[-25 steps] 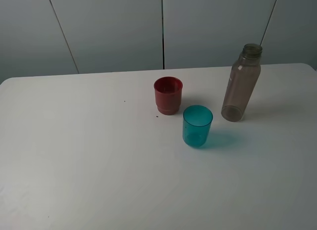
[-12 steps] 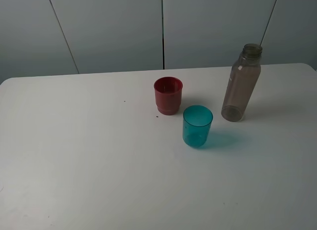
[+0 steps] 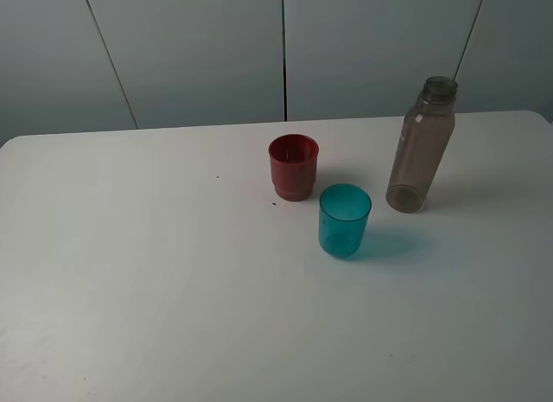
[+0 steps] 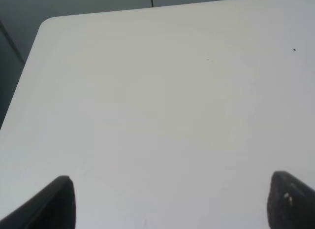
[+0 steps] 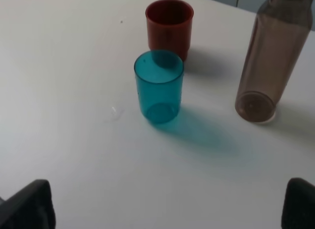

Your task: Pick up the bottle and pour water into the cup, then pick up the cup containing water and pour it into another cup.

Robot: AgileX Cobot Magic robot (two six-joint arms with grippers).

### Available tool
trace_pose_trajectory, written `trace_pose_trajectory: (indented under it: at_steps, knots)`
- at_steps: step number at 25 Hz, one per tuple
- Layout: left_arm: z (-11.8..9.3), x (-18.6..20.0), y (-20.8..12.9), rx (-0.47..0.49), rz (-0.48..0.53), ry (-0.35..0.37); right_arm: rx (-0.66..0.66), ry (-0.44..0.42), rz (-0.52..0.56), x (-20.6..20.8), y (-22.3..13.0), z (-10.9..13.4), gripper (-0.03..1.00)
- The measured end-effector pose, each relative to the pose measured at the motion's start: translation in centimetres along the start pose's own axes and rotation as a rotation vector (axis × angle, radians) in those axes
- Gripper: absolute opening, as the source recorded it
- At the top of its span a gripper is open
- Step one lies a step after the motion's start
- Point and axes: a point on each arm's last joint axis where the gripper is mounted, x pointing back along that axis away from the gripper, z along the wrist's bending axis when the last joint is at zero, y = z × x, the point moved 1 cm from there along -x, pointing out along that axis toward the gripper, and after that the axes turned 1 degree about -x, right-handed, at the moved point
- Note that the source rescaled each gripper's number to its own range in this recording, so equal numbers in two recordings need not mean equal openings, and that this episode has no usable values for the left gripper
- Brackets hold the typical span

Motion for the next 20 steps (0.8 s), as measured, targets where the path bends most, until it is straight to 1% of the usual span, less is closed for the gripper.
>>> trace_pose_trajectory:
  at_steps: [2,5,10,12,14,20]
  knots:
    - [0.0,0.0,0.0,0.0,0.0,0.0,-0.02,-0.028,-0.019,-0.38,0.05,0.01,0.99]
    - [0.0,0.0,0.0,0.0,0.0,0.0,-0.074,-0.121,-0.034,-0.58,0.06,0.0,0.99]
    - [0.0,0.0,0.0,0.0,0.0,0.0,-0.205,-0.349,-0.049,-0.57,0.13,-0.03,1.0]
    - [0.0,0.0,0.0,0.0,0.0,0.0,-0.241,-0.413,-0.051,-0.58,0.13,-0.02,1.0]
    - [0.0,0.0,0.0,0.0,0.0,0.0,-0.248,-0.436,-0.051,-0.61,0.15,0.05,1.0]
    - [0.0,0.0,0.0,0.0,0.0,0.0,-0.246,-0.418,-0.052,-0.71,0.21,0.27,1.0]
